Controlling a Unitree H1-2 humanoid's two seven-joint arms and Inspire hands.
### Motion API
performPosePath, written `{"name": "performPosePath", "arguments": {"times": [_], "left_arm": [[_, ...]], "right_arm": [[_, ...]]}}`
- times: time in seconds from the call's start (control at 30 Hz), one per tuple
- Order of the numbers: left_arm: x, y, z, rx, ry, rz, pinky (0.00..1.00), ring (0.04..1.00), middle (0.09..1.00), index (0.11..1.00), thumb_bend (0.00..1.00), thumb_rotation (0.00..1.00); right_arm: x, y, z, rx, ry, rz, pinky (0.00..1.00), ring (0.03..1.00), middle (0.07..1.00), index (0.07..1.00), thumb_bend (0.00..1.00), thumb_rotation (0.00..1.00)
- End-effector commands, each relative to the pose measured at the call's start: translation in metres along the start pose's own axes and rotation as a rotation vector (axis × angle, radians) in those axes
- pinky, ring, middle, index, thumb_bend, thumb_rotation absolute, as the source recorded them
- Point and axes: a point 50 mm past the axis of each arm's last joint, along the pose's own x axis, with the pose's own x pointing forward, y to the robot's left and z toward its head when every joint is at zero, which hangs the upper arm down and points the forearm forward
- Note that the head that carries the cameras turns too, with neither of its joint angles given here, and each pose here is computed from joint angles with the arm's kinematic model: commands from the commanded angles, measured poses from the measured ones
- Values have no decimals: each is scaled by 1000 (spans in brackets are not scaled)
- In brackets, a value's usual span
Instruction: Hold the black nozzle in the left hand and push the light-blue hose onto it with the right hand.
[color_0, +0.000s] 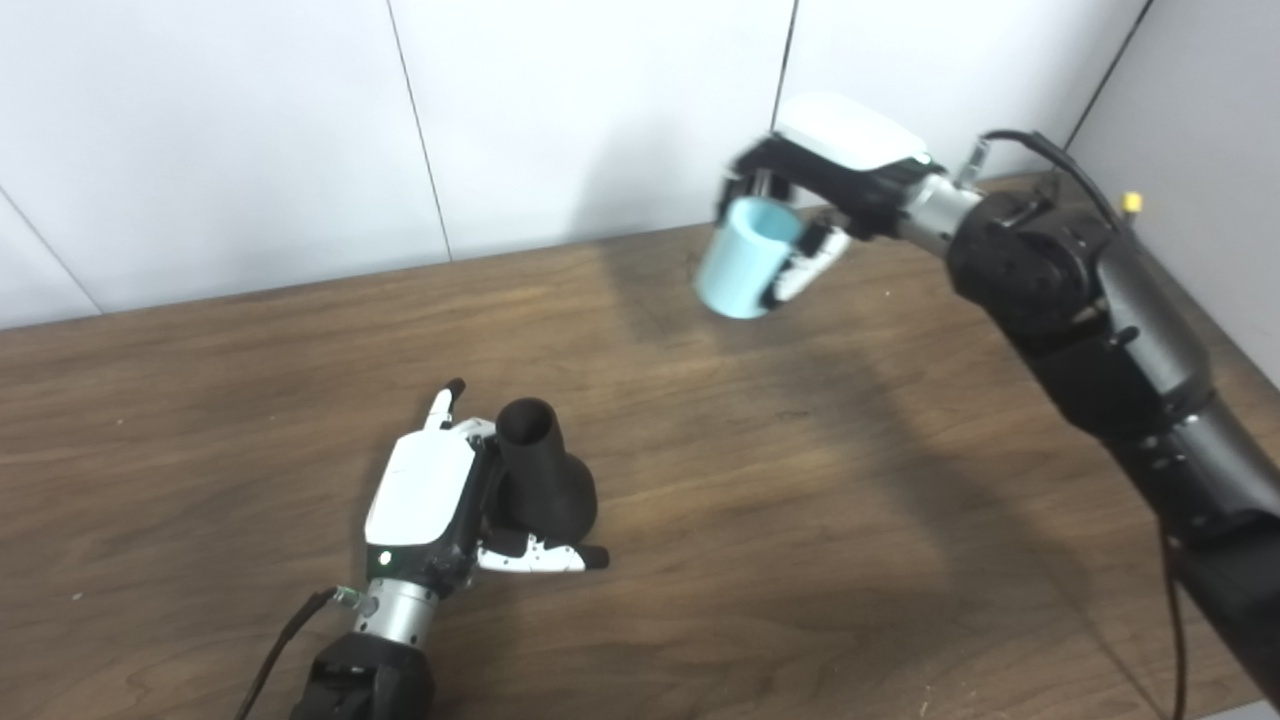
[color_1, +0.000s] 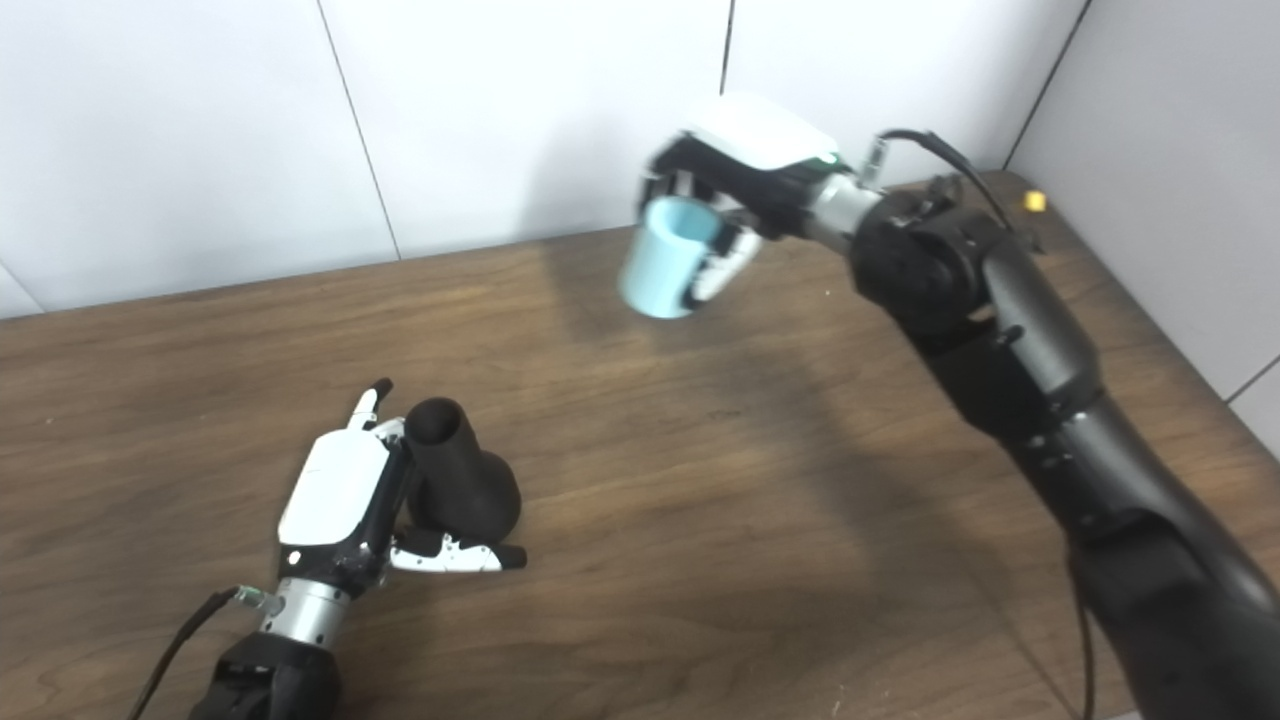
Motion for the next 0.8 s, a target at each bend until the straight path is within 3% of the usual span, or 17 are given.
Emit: {"name": "performPosePath", "arguments": {"times": [0.0,0.03,0.07,0.1,0.23,0.33,0.53,0.77], "left_arm": [[8,7,11,-4,-43,47,1000,662,448,518,521,0],[8,7,12,-4,-44,46,1000,661,448,517,521,0],[8,6,13,-5,-44,44,1000,661,447,518,521,0],[9,5,15,-6,-43,42,1000,660,445,519,521,0],[11,2,19,-8,-39,39,1000,661,444,522,521,0],[13,-2,22,-7,-37,36,1000,661,443,521,521,0],[18,-9,32,-1,-42,28,1000,670,455,512,523,0],[23,-15,39,2,-51,29,1000,674,450,510,523,0]], "right_arm": [[-1,-23,17,-6,-56,-62,528,387,487,497,519,0],[-2,-23,23,-3,-88,-68,571,388,487,491,520,0],[-4,-22,29,-3,-119,-71,680,402,488,487,521,0],[-6,-22,34,-2,-142,-73,670,411,490,485,521,0],[-12,-20,53,40,-189,-75,359,375,504,503,516,0],[-15,-19,62,58,-215,-84,258,425,474,499,520,0],[-19,-18,71,83,-246,-56,282,373,507,513,514,0],[-22,-15,66,99,-256,-40,259,363,500,518,514,0]]}}
